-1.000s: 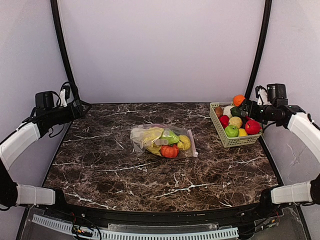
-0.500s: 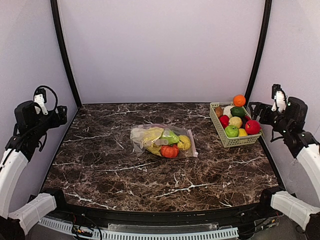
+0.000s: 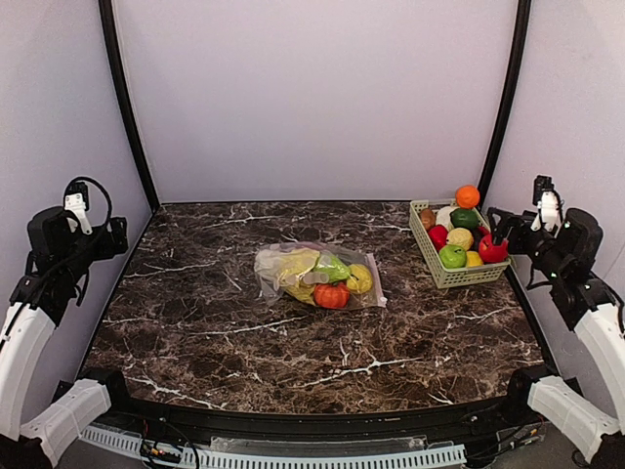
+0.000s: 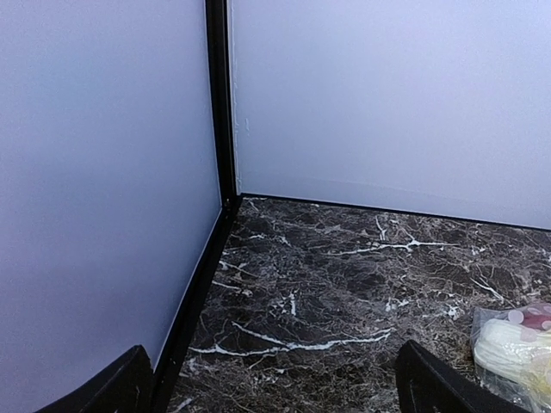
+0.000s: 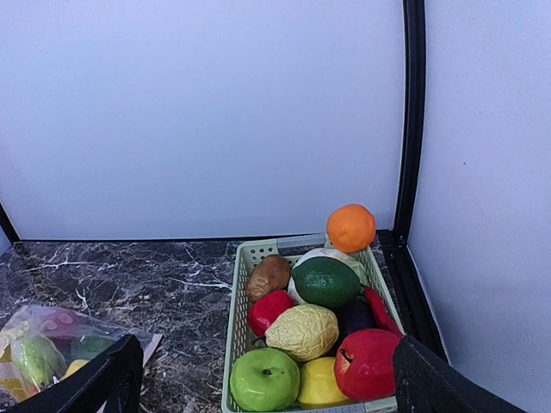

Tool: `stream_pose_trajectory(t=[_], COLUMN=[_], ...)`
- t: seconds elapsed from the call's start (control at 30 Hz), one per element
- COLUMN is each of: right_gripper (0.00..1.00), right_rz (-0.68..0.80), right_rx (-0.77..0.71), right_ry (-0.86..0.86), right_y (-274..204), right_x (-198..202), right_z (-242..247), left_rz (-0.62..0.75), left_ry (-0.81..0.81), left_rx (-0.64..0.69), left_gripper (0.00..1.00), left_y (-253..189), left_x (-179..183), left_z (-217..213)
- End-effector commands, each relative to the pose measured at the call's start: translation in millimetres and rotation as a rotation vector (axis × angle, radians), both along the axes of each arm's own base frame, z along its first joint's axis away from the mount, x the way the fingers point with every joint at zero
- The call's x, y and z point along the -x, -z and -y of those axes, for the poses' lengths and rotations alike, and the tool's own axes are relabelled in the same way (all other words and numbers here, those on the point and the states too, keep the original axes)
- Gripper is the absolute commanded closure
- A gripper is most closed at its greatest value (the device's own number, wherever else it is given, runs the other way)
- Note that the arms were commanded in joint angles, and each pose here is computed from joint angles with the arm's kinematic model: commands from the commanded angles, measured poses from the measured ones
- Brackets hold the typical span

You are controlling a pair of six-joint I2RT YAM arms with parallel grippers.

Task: Place the food in the zip-top bag and seal the zipper
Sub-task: Reset both arms

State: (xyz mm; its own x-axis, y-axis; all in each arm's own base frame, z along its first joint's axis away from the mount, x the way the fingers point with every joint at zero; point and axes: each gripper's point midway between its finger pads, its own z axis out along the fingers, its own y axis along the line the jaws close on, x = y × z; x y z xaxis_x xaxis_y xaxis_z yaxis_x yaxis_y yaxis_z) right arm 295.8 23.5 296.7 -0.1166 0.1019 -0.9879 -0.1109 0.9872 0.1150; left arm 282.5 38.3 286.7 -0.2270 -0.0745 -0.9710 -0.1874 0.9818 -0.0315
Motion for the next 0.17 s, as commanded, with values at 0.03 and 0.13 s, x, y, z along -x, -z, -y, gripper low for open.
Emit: stream_pose_trajectory(t=[0.03,0.13], right_gripper=[0.01,0.01], right_rz=[0.041,0.045], right_rx=[0.011,0.011], right_ry=[0.012,0.017], right_y=[-8.3,-9.9], right_x=[-0.8,-0.5], right_z=[2.8,3.7], left_rz=[-0.052,-0.046], left_ry=[-0.040,-0.036], left_rx=[-0.029,-0.021], left_gripper=[0.01,0.01], left_y=[10.5,8.5], left_x=[3.5,3.6], left_z=[-8.0,-6.8])
